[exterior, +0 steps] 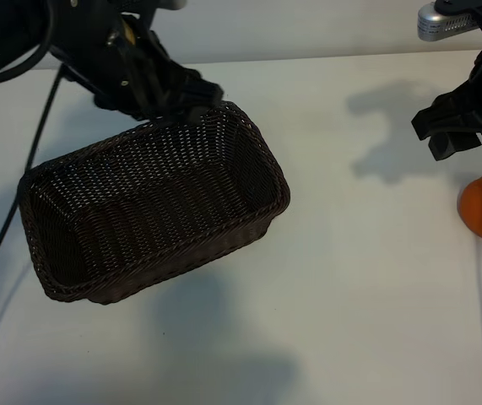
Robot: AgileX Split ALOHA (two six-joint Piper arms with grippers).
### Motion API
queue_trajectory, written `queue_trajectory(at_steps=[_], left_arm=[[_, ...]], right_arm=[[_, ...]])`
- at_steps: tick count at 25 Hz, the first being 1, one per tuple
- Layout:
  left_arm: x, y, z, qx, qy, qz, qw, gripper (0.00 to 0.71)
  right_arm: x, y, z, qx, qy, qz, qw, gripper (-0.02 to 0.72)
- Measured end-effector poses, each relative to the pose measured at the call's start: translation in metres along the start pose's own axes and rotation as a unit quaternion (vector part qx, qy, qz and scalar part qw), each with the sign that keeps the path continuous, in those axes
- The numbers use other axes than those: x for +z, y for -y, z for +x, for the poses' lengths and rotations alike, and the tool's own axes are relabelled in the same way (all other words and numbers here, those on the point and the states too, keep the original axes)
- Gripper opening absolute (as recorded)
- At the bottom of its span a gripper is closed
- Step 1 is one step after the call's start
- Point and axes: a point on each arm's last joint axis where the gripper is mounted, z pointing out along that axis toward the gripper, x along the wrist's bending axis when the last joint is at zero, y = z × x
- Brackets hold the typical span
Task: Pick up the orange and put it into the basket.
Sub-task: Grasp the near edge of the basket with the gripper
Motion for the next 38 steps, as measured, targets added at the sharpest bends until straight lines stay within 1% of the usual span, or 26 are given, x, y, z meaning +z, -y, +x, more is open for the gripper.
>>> queue_trajectory(at_steps=[4, 6, 9, 13, 16, 18, 20, 23, 28, 33, 35, 38], left_arm=[[-0.022, 0.007, 0.014, -0.012, -0.065, 0.008, 0.998, 0.588], [-0.03, 0.011, 0.019, -0.018, -0.087, 0.009, 0.996, 0.588], [-0.039, 0.024, 0.031, -0.04, -0.106, 0.004, 0.994, 0.588], [-0.035, 0.051, 0.056, -0.083, -0.12, 0.022, 0.989, 0.588], [-0.03, 0.078, 0.072, -0.117, -0.119, 0.035, 0.985, 0.588], [-0.026, 0.097, 0.078, -0.137, -0.114, 0.042, 0.983, 0.588], [-0.024, 0.111, 0.083, -0.163, -0.107, 0.032, 0.98, 0.588], [-0.023, 0.123, 0.085, -0.195, -0.099, 0.017, 0.976, 0.588], [-0.012, 0.138, 0.085, -0.233, -0.099, 0.03, 0.967, 0.588], [-0.003, 0.145, 0.084, -0.265, -0.096, 0.022, 0.959, 0.588], [0.0, 0.148, 0.086, -0.278, -0.099, 0.019, 0.955, 0.588], [0.004, 0.154, 0.093, -0.299, -0.108, 0.02, 0.948, 0.588]], right_arm=[[0.0, 0.0, 0.0, 0.0, 0.0, 0.0, 1.0, 0.558], [0.0, 0.0, 0.0, 0.0, 0.0, 0.0, 1.0, 0.558], [0.0, 0.0, 0.0, 0.0, 0.0, 0.0, 1.0, 0.558], [0.0, 0.0, 0.0, 0.0, 0.0, 0.0, 1.0, 0.558], [0.0, 0.0, 0.0, 0.0, 0.0, 0.0, 1.0, 0.558], [0.0, 0.0, 0.0, 0.0, 0.0, 0.0, 1.0, 0.558], [0.0, 0.0, 0.0, 0.0, 0.0, 0.0, 1.0, 0.558], [0.0, 0.0, 0.0, 0.0, 0.0, 0.0, 1.0, 0.558], [0.0, 0.0, 0.0, 0.0, 0.0, 0.0, 1.0, 0.558], [0.0, 0.0, 0.0, 0.0, 0.0, -0.001, 1.0, 0.558], [0.0, 0.0, 0.0, 0.0, 0.0, -0.001, 1.0, 0.558], [0.0, 0.0, 0.0, 0.0, 0.0, -0.001, 1.0, 0.558]])
